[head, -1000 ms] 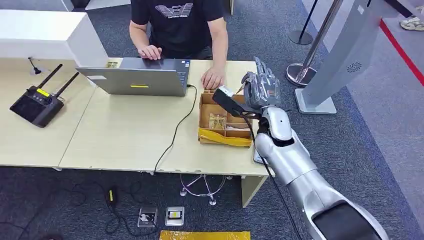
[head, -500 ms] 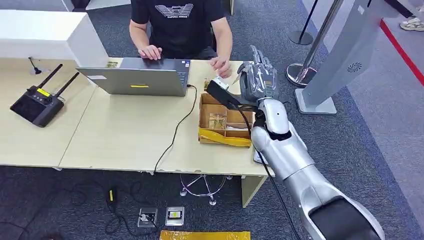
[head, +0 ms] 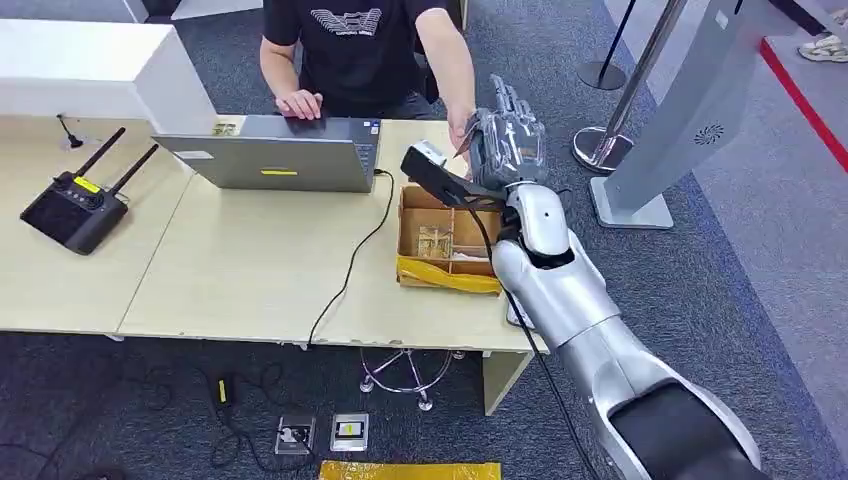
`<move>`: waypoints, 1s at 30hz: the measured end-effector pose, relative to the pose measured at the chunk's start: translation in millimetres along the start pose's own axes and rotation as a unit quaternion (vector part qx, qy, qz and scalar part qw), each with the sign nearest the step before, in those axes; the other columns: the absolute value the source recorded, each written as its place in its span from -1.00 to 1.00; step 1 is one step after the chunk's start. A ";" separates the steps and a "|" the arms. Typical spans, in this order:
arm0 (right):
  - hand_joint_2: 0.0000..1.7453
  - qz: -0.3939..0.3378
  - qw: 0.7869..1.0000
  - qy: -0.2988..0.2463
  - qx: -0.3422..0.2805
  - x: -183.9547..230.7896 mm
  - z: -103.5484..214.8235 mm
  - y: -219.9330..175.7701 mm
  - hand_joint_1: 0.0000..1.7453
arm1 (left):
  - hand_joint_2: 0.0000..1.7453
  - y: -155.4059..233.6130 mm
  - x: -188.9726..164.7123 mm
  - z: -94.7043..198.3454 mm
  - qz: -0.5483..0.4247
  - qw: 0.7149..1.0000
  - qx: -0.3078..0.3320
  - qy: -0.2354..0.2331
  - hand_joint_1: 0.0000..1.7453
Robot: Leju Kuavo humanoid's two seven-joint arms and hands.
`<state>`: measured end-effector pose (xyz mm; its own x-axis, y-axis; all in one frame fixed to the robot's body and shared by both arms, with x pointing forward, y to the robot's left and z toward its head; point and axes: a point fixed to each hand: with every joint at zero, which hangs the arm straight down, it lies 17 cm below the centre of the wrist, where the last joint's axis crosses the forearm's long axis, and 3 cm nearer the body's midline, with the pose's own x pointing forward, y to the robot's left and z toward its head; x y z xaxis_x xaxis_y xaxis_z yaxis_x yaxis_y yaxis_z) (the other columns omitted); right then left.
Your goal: Pass the card to the sensor for recognition and then transmit it.
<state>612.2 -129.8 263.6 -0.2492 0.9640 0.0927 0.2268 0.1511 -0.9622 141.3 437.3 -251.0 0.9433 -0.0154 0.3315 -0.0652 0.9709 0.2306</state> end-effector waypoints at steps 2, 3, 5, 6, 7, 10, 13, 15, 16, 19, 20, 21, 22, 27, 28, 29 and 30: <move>1.00 0.000 1.000 0.000 0.003 2.0 -0.8 1.9 1.00 | -1.00 0.0 0.1 0.0 0.000 1.000 0.000 0.000 -1.00; 1.00 0.000 1.000 0.000 0.004 2.2 -0.9 2.1 1.00 | -1.00 0.0 0.1 0.0 0.000 1.000 0.000 0.000 -1.00; 1.00 0.001 1.000 0.002 0.008 3.2 -1.3 4.0 1.00 | -1.00 -0.1 -0.2 0.0 -0.001 1.000 0.000 0.000 -1.00; 1.00 0.002 1.000 0.002 0.010 3.7 -1.4 4.8 1.00 | -1.00 -0.2 -0.2 0.0 -0.002 1.000 0.000 0.000 -1.00; 1.00 0.003 1.000 0.002 0.011 3.9 -1.4 5.5 1.00 | -1.00 -0.4 -0.2 0.1 -0.003 1.000 -0.001 0.000 -1.00; 1.00 0.005 1.000 0.003 0.014 5.3 -2.5 6.2 1.00 | -1.00 -0.5 -0.6 0.1 -0.004 1.000 -0.001 0.000 -1.00; 1.00 0.007 1.000 0.004 0.016 5.0 -3.4 6.3 1.00 | -1.00 -0.6 -0.6 0.1 -0.005 1.000 -0.001 0.000 -1.00; 1.00 0.008 1.000 0.004 0.016 4.7 -3.6 6.4 1.00 | -1.00 -0.6 -0.7 0.1 -0.005 1.000 -0.001 0.000 -1.00; 1.00 0.008 1.000 0.004 0.016 4.6 -3.7 6.3 1.00 | -1.00 -0.6 -0.7 0.1 -0.006 1.000 -0.001 0.000 -1.00; 1.00 0.009 1.000 0.004 0.016 4.2 -3.9 6.4 1.00 | -1.00 -0.7 -0.8 0.1 -0.006 1.000 -0.001 0.000 -1.00; 1.00 0.009 1.000 0.004 0.016 4.2 -3.9 6.4 1.00 | -1.00 -0.7 -0.8 0.1 -0.006 1.000 -0.001 0.000 -1.00; 1.00 0.009 1.000 0.004 0.016 4.1 -3.9 6.5 1.00 | -1.00 -0.7 -0.8 0.1 -0.006 1.000 -0.001 0.000 -1.00; 1.00 0.009 1.000 0.004 0.017 4.1 -4.0 6.5 1.00 | -1.00 -0.7 -0.9 0.1 -0.006 1.000 -0.001 0.000 -1.00; 1.00 0.012 1.000 0.005 0.021 3.3 -3.6 8.5 -1.00 | -1.00 -1.0 -0.5 0.2 -0.007 1.000 -0.002 -0.001 -1.00; -1.00 0.013 1.000 0.006 0.022 3.1 -3.5 8.8 -1.00 | -1.00 -1.1 -0.4 0.2 -0.007 1.000 -0.002 -0.001 -1.00; -1.00 0.014 1.000 0.006 0.023 3.0 -3.5 9.1 -1.00 | -1.00 -1.1 -0.5 0.2 -0.008 1.000 -0.002 -0.001 -1.00; -1.00 0.015 1.000 0.006 0.023 2.8 -3.4 9.4 -1.00 | -1.00 -1.3 -0.4 0.2 -0.008 1.000 -0.003 -0.002 -1.00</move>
<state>616.8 -125.0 255.7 -0.2323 0.9704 0.0655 0.1903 0.1114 -0.9754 141.0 436.0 -251.2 0.9430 -0.0320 0.3313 -0.0482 0.9717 0.2312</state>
